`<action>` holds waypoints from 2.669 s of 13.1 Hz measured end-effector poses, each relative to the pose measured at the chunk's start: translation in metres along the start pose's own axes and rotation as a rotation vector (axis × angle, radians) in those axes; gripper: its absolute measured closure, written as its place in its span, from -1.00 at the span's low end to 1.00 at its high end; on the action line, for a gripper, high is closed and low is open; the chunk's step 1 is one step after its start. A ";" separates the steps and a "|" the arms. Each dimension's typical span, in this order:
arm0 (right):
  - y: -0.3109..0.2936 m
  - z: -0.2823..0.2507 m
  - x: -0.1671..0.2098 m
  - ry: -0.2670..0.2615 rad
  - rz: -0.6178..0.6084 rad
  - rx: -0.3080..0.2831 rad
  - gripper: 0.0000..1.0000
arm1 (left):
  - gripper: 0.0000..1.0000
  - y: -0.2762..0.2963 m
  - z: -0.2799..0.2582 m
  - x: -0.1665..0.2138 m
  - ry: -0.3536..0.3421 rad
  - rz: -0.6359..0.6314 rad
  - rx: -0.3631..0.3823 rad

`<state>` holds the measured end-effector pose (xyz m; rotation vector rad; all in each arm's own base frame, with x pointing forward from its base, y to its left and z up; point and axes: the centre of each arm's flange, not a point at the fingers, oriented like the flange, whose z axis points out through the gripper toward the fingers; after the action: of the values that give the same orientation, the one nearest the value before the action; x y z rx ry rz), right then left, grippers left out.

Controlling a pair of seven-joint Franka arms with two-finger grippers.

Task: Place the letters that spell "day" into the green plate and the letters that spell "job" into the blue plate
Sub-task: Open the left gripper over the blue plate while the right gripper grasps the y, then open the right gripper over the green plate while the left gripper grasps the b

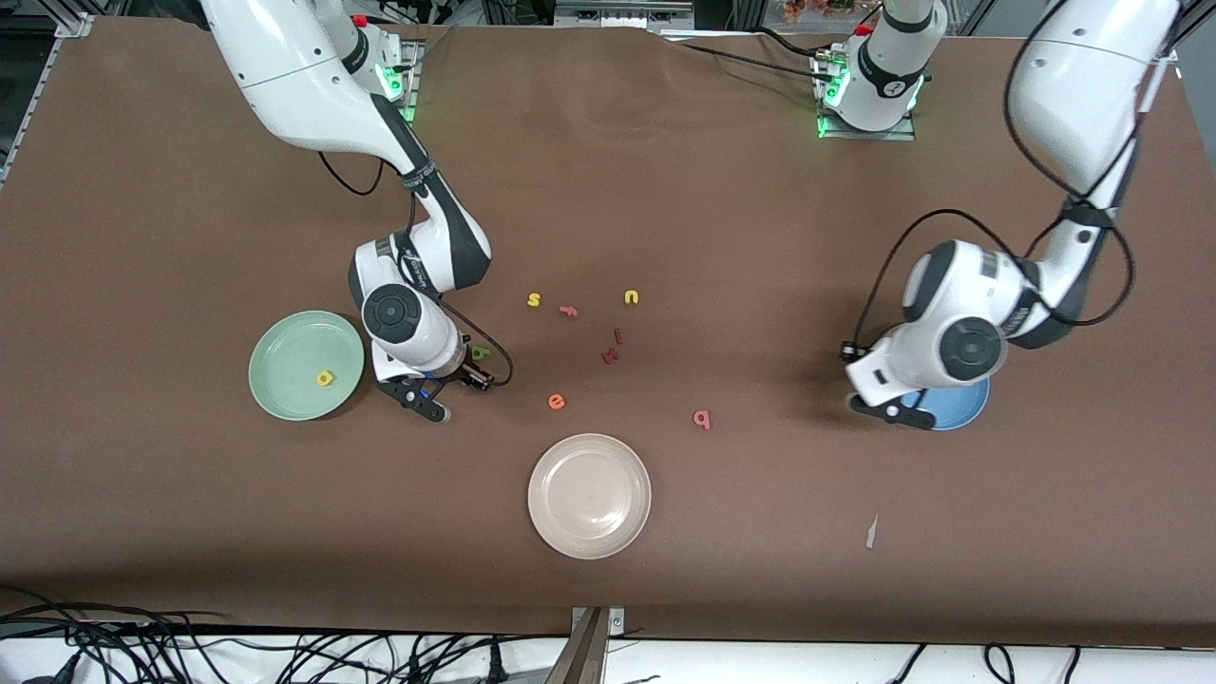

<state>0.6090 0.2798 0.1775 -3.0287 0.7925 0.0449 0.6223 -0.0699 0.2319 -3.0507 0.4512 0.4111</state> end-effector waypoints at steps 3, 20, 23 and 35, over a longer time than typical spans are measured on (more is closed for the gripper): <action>-0.001 -0.001 0.001 0.004 0.000 0.006 0.52 | 0.50 -0.039 0.006 -0.011 -0.046 0.117 0.114; 0.127 -0.169 0.139 0.122 0.266 -0.026 0.52 | -1.00 0.208 -0.012 0.119 0.169 -0.414 -0.109; 0.148 -0.158 0.148 0.087 0.283 -0.030 0.52 | -0.97 0.233 0.005 0.127 0.215 -0.487 -0.099; 0.202 -0.098 0.105 0.080 0.295 0.053 -0.28 | -0.32 0.268 0.024 0.129 0.249 -0.555 -0.098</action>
<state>0.6042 0.0502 0.2721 -2.8529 1.2197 -0.0934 0.6581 -0.3611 0.1772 -3.1415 -0.4251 0.0272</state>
